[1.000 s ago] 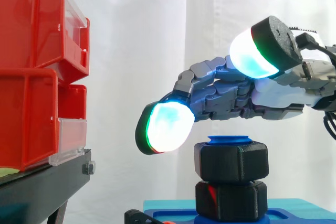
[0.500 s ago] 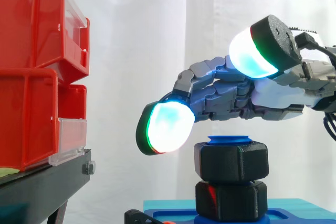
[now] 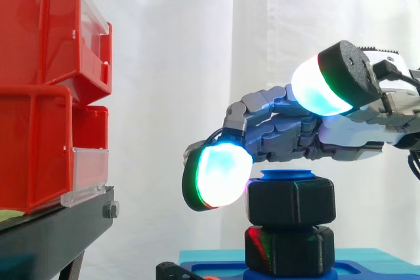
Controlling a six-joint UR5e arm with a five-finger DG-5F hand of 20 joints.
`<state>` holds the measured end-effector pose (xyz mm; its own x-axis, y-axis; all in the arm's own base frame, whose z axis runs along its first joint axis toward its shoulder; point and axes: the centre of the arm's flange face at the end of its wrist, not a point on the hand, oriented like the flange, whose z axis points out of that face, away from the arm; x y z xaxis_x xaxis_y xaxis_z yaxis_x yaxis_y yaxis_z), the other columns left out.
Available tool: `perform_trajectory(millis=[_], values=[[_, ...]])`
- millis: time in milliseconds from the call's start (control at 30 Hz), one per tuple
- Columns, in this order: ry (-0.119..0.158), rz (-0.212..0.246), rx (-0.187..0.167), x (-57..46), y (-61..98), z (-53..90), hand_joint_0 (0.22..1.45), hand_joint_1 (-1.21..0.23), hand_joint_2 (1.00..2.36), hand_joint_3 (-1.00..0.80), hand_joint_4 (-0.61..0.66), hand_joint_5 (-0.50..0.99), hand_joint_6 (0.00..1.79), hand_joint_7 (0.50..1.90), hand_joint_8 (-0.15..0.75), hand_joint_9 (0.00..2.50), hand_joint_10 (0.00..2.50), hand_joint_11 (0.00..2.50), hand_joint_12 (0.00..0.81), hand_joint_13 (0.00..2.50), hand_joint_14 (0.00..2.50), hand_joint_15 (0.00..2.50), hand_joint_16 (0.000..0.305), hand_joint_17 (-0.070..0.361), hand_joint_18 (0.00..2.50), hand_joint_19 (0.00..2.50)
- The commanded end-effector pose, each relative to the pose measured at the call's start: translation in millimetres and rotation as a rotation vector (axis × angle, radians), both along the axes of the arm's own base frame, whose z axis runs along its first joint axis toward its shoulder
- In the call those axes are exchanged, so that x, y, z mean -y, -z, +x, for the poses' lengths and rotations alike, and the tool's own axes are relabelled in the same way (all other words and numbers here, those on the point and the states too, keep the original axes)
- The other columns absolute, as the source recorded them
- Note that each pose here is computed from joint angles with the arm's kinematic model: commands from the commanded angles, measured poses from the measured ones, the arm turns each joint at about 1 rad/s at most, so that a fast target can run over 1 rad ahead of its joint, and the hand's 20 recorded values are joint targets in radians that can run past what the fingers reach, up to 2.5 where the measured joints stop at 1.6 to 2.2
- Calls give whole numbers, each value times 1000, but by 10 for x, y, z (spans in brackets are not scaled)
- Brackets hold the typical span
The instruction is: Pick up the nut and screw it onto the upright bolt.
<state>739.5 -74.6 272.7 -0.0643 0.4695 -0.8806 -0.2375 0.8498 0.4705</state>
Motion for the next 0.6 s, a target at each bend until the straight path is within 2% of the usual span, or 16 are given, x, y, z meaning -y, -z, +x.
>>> perform_trajectory(millis=[0,133,300,500,567], values=[[6,-2,-13,80,20,-23,498,-137,1000,-500,269,-129,504,1007,233,287,0,0,319,125,0,0,41,91,0,0],[0,-6,-6,172,14,-35,502,-144,1000,-500,270,-121,504,1084,234,301,0,0,316,134,0,0,40,89,0,0],[12,-13,0,350,-1,-63,508,-161,1000,-500,245,-100,504,1202,240,333,0,0,309,165,0,0,38,85,0,0],[4,-9,-2,498,-12,-96,513,-193,1000,-500,219,-75,502,1351,254,435,0,0,301,235,0,0,34,78,0,0],[-1,-3,6,593,-123,-77,517,-209,1000,-500,218,-63,502,1409,258,475,0,0,294,259,0,0,32,73,0,0]])
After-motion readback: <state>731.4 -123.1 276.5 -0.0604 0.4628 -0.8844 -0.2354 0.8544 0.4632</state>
